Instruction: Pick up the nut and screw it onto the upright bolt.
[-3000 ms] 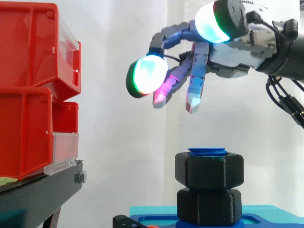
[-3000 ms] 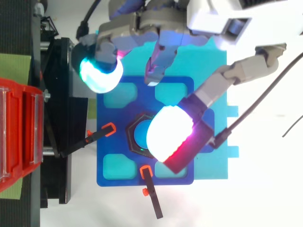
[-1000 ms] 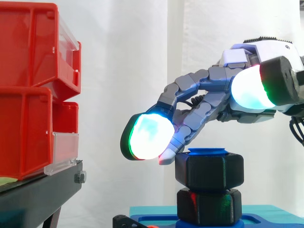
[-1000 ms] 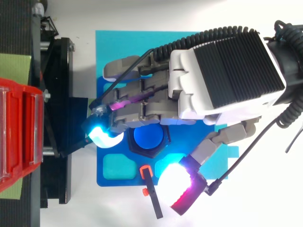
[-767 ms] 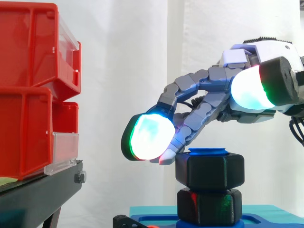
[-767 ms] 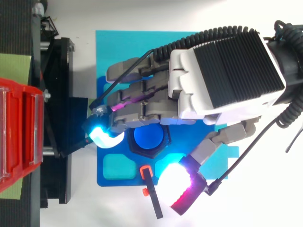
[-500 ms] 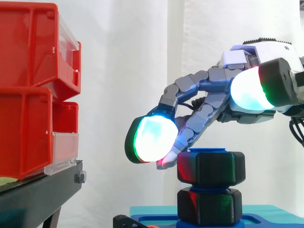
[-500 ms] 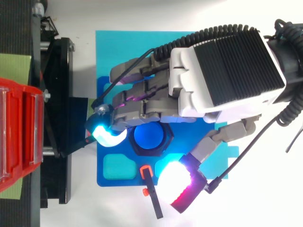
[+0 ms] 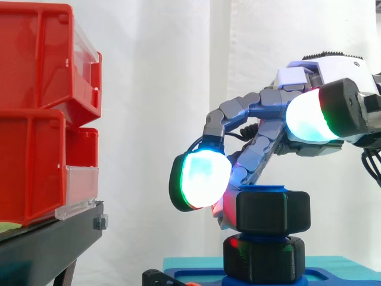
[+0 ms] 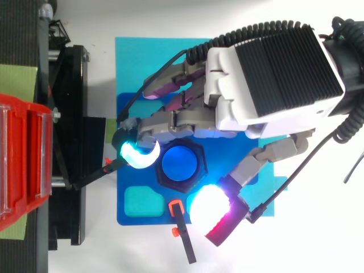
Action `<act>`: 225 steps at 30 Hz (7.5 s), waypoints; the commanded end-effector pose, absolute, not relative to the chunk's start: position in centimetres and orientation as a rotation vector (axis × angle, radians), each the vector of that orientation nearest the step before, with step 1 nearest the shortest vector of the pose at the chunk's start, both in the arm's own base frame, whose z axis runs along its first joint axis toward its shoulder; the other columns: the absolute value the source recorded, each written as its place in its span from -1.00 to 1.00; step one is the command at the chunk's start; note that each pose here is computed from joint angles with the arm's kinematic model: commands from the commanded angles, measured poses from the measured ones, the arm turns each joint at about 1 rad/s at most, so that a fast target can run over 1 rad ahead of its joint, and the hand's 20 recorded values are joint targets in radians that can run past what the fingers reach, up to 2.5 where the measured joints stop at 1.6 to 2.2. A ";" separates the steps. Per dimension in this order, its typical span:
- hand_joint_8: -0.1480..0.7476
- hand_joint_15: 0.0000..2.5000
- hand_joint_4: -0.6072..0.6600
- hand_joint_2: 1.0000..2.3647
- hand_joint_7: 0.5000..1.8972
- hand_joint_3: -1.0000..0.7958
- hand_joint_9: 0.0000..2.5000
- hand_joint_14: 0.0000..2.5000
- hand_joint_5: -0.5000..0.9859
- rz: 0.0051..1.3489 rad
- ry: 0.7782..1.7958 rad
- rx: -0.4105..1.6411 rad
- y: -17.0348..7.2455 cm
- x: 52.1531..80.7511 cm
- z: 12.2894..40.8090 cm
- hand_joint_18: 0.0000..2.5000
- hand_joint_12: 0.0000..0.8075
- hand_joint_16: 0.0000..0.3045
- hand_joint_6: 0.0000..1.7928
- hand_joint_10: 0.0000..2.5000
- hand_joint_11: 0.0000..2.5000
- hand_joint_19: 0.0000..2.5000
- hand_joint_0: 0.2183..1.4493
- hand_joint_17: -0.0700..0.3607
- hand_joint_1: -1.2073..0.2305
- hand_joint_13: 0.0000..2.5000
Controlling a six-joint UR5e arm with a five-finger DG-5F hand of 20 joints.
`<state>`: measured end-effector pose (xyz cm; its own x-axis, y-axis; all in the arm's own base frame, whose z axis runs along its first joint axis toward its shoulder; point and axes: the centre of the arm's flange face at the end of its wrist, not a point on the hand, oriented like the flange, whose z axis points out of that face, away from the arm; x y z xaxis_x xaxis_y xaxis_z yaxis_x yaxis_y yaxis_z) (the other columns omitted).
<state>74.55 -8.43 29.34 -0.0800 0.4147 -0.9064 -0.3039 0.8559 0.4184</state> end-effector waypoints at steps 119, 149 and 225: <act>-0.16 -1.00 0.17 -1.00 -0.99 -0.44 -0.64 -1.00 -0.61 0.664 1.439 0.039 -9.5 76.1 27.4 -1.00 -0.19 -0.74 -0.44 -1.00 -1.00 -0.99 -0.65 -0.27 0.19 -0.80; -0.03 -1.00 0.37 -1.00 -0.68 -0.44 -0.59 -1.00 -0.53 0.641 1.516 0.051 -10.1 75.3 26.4 -1.00 -0.11 -0.72 -0.44 -1.00 -1.00 -1.00 -0.68 -0.23 0.20 -0.78; -0.04 -1.00 0.34 -1.00 -0.76 -0.44 -0.32 -1.00 -0.50 0.676 1.433 -0.039 -11.5 75.8 26.4 -0.71 -0.19 -0.76 -0.44 -1.00 -1.00 -0.86 -0.61 -0.29 0.38 -0.51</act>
